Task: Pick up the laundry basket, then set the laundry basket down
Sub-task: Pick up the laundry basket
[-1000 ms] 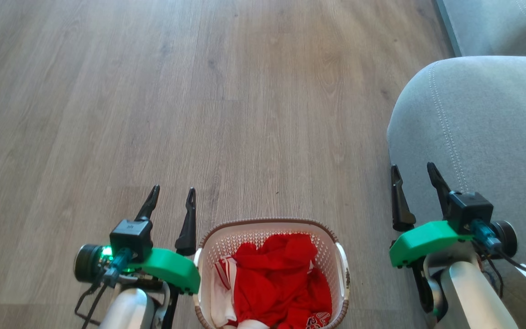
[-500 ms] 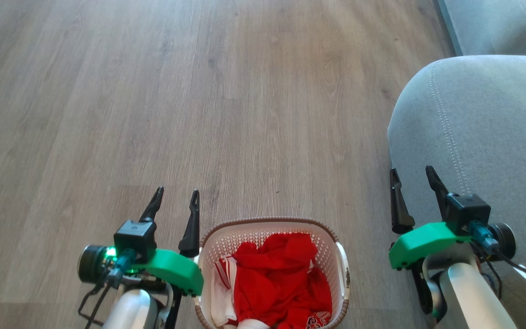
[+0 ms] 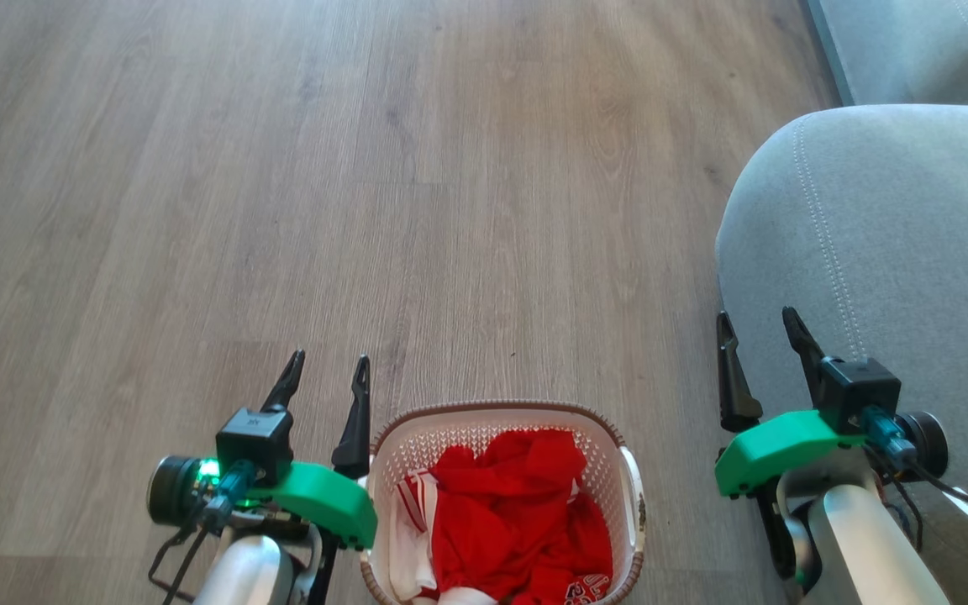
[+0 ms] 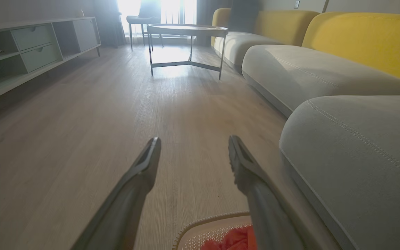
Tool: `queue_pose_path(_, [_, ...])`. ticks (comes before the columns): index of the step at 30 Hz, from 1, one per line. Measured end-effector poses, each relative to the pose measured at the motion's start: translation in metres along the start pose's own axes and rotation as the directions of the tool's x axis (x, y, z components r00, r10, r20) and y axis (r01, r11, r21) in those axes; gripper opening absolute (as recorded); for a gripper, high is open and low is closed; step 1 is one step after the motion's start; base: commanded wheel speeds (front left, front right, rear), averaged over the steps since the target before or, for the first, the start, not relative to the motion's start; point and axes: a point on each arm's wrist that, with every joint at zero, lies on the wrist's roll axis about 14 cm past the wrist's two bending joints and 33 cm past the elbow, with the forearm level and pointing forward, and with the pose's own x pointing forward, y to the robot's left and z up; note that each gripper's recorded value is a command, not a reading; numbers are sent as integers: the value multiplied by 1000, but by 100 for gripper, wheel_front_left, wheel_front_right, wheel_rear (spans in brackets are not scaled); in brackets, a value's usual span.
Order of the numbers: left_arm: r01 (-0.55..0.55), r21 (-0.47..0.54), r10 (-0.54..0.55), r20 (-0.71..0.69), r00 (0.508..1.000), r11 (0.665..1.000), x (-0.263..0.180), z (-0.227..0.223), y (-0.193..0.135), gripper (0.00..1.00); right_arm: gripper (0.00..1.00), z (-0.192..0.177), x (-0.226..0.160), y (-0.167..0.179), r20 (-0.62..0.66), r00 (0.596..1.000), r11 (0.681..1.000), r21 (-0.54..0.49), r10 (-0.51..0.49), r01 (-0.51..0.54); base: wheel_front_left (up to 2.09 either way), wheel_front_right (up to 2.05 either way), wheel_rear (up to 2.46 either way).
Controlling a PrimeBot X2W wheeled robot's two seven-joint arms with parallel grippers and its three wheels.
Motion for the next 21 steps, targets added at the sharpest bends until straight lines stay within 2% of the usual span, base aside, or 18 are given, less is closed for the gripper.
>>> queue_pose_path(12, [-8,-13,7,-76,997,1000,2,-24,3,100,100,-20,4,-8,-53,999,1000,-20,-12,11,0,0,0])
queue_pose_path(21, [-27,-38,17,-230,973,999,10,-73,7,100,100,-63,16,-19,-171,985,999,-26,-27,23,0,0,0])
